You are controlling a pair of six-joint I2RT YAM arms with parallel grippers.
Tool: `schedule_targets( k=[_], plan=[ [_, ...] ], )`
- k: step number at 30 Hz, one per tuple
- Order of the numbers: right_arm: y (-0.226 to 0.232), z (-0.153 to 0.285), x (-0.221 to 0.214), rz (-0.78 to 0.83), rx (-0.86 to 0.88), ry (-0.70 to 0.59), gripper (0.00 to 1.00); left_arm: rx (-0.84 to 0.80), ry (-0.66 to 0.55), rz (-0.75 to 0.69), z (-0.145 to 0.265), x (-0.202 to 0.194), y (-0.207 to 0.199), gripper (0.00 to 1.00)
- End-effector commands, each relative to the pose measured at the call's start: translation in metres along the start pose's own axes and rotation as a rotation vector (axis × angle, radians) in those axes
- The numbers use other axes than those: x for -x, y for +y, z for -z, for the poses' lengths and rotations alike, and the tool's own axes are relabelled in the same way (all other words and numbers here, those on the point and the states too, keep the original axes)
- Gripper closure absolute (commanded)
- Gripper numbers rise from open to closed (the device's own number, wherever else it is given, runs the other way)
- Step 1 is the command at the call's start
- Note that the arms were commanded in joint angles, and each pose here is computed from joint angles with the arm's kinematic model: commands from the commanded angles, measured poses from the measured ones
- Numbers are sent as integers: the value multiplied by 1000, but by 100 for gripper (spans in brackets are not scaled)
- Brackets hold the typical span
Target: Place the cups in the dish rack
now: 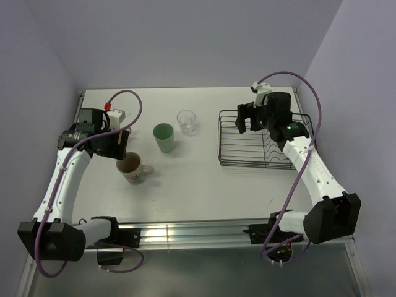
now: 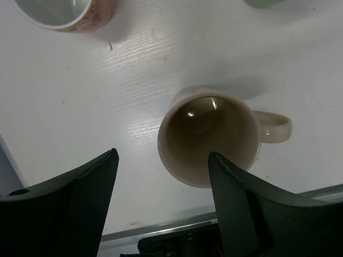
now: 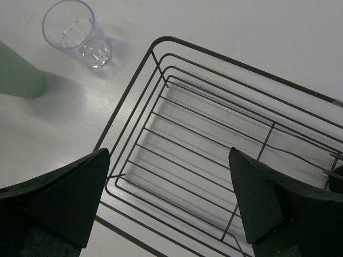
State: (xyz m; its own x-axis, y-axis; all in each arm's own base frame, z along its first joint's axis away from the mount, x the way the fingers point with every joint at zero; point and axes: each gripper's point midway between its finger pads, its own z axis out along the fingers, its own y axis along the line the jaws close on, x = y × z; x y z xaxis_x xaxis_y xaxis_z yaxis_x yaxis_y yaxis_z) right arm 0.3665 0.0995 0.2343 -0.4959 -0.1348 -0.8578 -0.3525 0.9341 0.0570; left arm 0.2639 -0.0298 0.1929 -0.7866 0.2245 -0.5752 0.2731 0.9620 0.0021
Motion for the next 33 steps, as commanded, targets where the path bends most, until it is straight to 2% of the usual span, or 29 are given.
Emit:
schedule_targets(
  k=[1,12,22,33],
  plan=[
    [5,8,16,1,6,-68,0,89,64,57,-6,-11,15,25],
    [11,8,18,-21,37,-61,0,50,149,104,-40,-21,11,26],
    [10,7,20,-25,34,-53,0,-37,270,94,-78,-39,2,30],
    [10,4,20,-26,33,-49,0,-104,283,91,-99,-48,-8,45]
  ],
)
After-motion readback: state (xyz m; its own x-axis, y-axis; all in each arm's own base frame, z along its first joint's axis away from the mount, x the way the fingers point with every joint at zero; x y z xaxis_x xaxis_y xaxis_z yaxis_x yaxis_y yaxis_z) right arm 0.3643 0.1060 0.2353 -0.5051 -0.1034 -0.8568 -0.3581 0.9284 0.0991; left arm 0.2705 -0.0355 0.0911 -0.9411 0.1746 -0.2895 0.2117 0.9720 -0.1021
